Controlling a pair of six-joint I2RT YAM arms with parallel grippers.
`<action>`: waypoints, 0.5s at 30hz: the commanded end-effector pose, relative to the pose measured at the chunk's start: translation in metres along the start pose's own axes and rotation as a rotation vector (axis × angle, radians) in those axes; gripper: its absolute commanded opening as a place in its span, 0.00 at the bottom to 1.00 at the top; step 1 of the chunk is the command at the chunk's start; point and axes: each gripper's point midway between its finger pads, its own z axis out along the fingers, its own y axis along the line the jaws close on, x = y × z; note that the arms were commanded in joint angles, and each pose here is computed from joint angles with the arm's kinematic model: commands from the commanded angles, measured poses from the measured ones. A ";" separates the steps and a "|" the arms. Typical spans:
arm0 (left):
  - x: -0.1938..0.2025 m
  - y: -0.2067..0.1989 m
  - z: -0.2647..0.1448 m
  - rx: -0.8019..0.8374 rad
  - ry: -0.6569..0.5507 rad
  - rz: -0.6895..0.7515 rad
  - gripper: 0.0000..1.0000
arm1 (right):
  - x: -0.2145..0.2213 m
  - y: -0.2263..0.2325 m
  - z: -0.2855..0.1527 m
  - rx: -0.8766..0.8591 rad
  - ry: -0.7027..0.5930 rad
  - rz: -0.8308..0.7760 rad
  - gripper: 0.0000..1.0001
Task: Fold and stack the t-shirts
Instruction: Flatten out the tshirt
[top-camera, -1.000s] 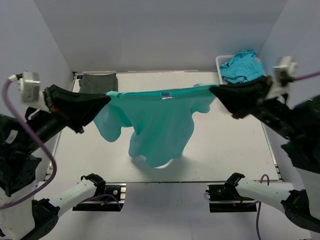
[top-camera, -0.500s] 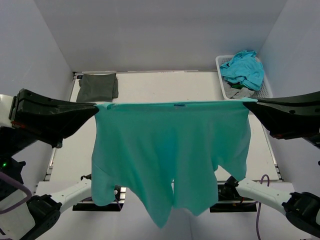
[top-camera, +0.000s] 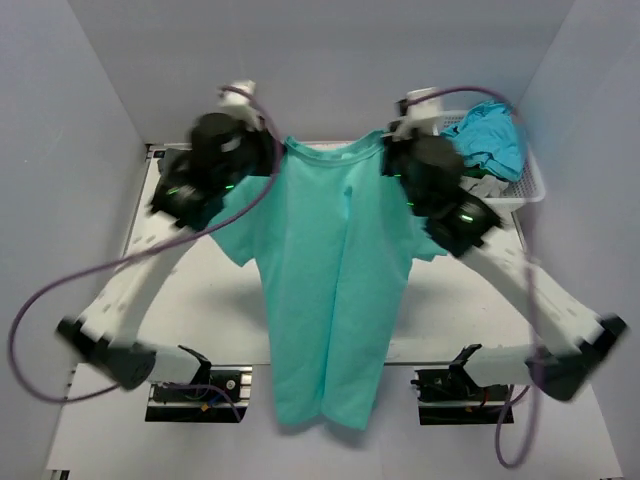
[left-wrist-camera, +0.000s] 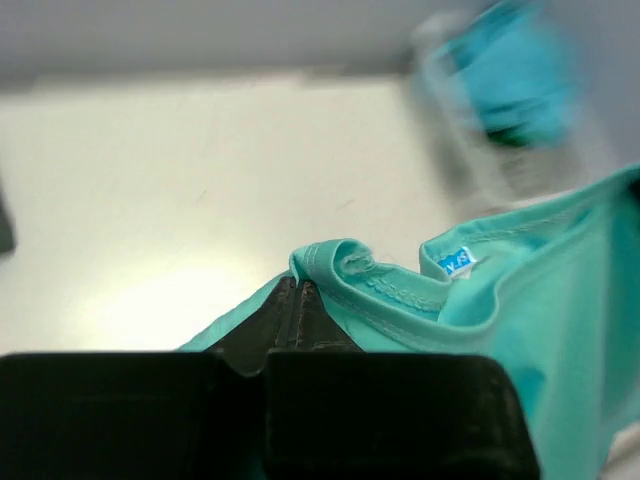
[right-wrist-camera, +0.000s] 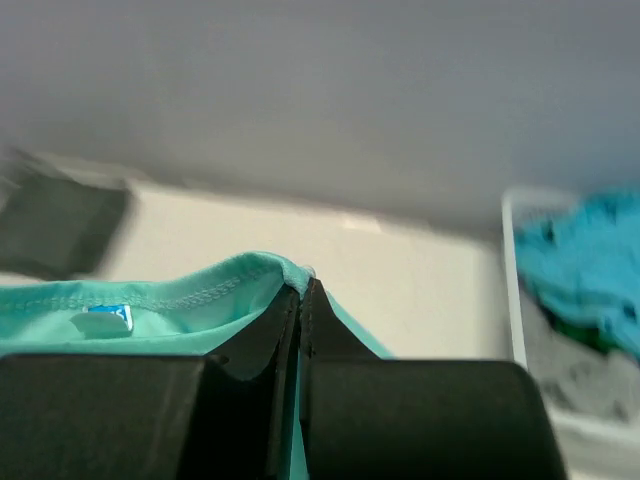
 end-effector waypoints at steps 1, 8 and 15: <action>0.074 0.084 0.056 -0.348 0.149 0.037 0.00 | 0.077 -0.046 0.046 0.332 0.126 -0.083 0.00; 0.191 0.171 0.169 -0.572 0.451 0.041 0.27 | 0.246 -0.065 0.154 0.374 0.501 -0.137 0.01; 0.191 0.170 0.221 -0.523 0.475 0.019 1.00 | 0.292 -0.062 0.182 0.269 0.654 -0.116 0.81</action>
